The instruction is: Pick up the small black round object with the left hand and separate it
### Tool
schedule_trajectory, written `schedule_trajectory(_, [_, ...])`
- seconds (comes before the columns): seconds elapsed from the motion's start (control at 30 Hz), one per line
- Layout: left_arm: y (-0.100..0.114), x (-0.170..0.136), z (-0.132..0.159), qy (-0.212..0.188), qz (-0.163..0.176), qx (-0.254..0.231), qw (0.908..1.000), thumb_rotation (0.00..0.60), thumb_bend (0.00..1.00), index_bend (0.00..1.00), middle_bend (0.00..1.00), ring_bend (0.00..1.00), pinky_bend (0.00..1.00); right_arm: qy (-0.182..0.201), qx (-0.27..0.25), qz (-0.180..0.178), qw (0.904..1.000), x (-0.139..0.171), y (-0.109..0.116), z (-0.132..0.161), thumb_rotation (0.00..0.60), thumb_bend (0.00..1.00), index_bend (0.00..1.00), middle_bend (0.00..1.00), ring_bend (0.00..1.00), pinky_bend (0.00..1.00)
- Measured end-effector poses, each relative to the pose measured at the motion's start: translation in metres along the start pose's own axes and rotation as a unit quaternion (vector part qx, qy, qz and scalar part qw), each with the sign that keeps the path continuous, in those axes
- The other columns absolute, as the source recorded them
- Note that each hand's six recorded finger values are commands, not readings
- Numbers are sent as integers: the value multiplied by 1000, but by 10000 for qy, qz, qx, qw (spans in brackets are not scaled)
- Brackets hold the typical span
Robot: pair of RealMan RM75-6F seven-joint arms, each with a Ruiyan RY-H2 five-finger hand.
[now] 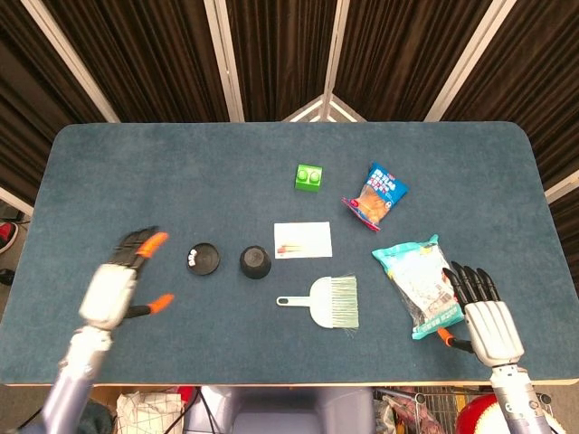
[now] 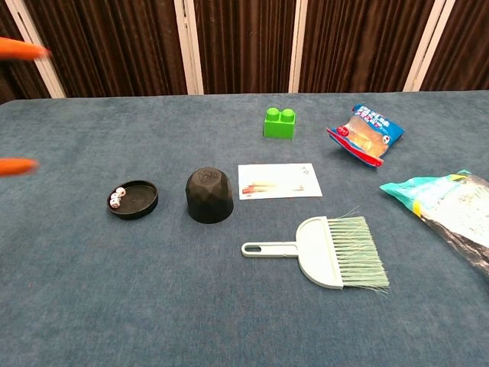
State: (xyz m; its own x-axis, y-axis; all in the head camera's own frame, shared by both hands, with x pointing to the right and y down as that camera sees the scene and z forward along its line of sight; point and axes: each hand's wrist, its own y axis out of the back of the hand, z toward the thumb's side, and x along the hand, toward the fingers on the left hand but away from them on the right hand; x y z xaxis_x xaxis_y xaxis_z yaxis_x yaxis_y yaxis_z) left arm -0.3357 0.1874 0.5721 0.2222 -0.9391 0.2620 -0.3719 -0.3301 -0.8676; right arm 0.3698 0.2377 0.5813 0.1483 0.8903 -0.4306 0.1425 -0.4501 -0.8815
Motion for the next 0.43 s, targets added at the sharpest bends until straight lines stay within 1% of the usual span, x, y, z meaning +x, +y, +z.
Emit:
schedule_trajectory(0.07, [21,-21,-20,412,379,364,9978,600,340,142,47,0,0,-8,55,-26,10000,0,1,0,600,208,0,0,15,0])
schedule_trajectory(0.1, [28,-30,-27,569,488,461,9961,600,357,147,49,0,0,-18,80,-37,10000,0,1,-1,600,208,0,0,15,0])
schedule_trajectory(0.17, [39,-50,-45,952,612,572,9919,600,371,149,51,0,0,-47,140,-65,9999,0,2,-2,600,209,0,0,14,0])
schedule_trajectory(0.27, [48,-74,-68,1457,666,640,9850,600,381,153,59,0,0,-109,237,-113,9996,-1,3,-4,600,209,0,0,15,0])
schedule_trajectory(0.33, [51,-79,-75,1580,675,595,9833,600,382,154,66,0,0,-151,321,-165,9992,-1,5,-5,600,209,0,0,15,0])
schedule_trajectory(0.43, [55,-84,-82,1631,696,531,9827,600,382,154,70,0,0,-229,463,-257,9983,-1,6,-8,600,209,0,0,14,0])
